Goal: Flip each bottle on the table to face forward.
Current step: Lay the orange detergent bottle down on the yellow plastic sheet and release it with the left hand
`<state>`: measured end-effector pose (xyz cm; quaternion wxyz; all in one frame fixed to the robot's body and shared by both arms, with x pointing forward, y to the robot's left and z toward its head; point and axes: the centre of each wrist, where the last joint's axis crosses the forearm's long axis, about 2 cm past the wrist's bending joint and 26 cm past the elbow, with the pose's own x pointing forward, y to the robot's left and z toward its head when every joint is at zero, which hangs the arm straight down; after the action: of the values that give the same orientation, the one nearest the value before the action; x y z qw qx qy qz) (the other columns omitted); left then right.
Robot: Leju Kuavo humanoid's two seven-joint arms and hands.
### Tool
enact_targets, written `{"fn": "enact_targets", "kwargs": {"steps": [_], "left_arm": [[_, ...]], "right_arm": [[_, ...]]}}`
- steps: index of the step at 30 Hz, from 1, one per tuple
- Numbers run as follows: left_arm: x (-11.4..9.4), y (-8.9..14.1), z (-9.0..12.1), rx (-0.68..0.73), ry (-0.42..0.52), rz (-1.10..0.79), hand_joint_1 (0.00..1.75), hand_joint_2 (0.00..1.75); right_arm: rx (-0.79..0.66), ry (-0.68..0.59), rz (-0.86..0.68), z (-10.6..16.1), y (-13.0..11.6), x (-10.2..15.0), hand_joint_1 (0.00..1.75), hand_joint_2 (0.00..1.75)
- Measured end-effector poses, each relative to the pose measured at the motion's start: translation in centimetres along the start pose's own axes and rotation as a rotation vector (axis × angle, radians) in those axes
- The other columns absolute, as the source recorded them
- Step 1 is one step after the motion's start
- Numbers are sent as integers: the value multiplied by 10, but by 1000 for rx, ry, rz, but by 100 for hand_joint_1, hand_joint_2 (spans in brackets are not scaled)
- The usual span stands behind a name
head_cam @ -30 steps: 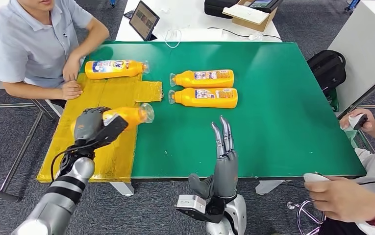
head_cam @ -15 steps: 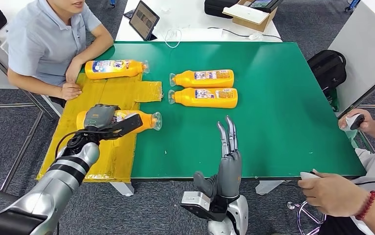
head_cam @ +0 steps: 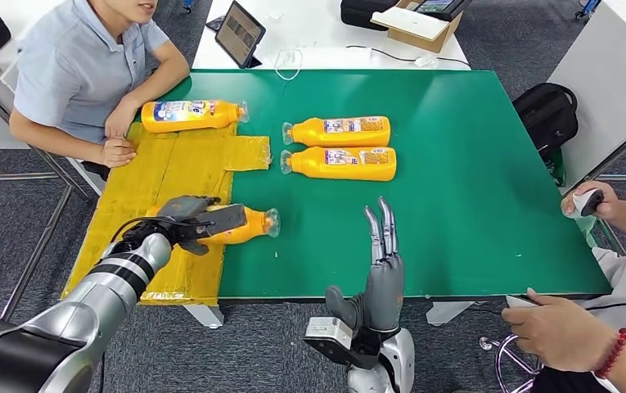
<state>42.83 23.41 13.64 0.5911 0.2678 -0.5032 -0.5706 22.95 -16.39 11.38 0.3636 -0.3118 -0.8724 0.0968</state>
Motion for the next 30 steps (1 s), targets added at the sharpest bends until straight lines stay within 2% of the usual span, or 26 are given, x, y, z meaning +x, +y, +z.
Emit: {"fn": "enact_targets", "kwargs": {"steps": [6,15,23,30], "left_arm": [[-5,4,-1,-80,-3,71,0,175],[-9,8,-1,-97,-50,133,0,175],[-14,10,1,-11,-250,389,0,175],[-14,17,4,70,-327,455,0,175]], "right_arm": [[6,17,-5,3,2,-2,0,0],[11,40,-8,6,3,-5,0,0],[8,47,-11,6,3,-6,0,0],[10,45,-9,7,3,-6,0,0]]}}
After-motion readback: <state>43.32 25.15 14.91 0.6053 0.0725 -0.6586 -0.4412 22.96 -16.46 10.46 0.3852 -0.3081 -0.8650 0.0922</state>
